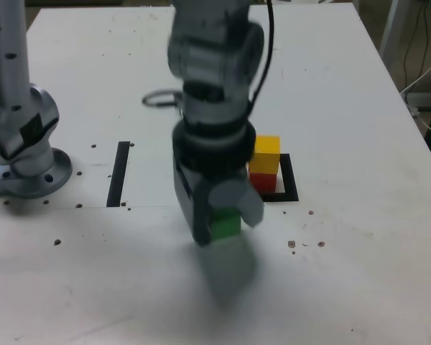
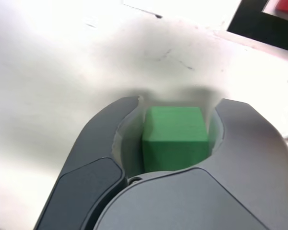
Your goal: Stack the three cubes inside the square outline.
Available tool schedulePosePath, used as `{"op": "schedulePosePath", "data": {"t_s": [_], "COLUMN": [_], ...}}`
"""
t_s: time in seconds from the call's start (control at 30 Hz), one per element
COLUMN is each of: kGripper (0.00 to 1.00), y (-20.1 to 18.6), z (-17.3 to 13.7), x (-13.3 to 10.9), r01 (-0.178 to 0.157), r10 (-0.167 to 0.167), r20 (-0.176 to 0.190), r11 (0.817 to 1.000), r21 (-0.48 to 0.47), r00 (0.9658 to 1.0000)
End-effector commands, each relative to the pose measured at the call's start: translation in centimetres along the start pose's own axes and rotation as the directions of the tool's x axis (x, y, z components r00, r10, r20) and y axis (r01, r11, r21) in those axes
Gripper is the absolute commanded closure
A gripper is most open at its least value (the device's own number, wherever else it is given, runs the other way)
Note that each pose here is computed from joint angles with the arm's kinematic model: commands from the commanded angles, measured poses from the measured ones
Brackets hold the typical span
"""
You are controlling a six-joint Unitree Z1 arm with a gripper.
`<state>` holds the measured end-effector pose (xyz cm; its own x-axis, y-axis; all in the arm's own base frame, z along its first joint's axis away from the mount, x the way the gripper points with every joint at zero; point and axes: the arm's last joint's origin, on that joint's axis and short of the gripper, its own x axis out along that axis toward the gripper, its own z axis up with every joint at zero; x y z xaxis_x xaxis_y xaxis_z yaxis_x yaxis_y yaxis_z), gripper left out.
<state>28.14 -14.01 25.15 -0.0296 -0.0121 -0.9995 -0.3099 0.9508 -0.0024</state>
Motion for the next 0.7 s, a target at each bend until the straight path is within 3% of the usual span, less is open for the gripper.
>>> {"op": "schedulePosePath", "data": {"t_s": [0.0, 0.17, 0.27, 0.43, 0.67], "kGripper": [0.86, 0.86, 0.86, 0.85, 0.85], "y": [1.3, 3.0, 3.5, 4.7, 6.9], "z": [-0.8, -1.0, 0.5, 3.3, 5.8], "x": [-2.5, -6.4, -7.6, -8.3, -8.5], "r01": [-0.029, -0.087, -0.096, -0.092, -0.111], "r10": [0.03, 0.097, 0.114, 0.11, 0.12], "r20": [-0.025, -0.059, -0.064, -0.041, -0.018], "r11": [0.999, 0.986, 0.967, 0.943, 0.956], "r21": [0.035, 0.145, 0.234, 0.319, 0.272], "r00": [0.9993, 0.9936, 0.9914, 0.993, 0.9926]}}
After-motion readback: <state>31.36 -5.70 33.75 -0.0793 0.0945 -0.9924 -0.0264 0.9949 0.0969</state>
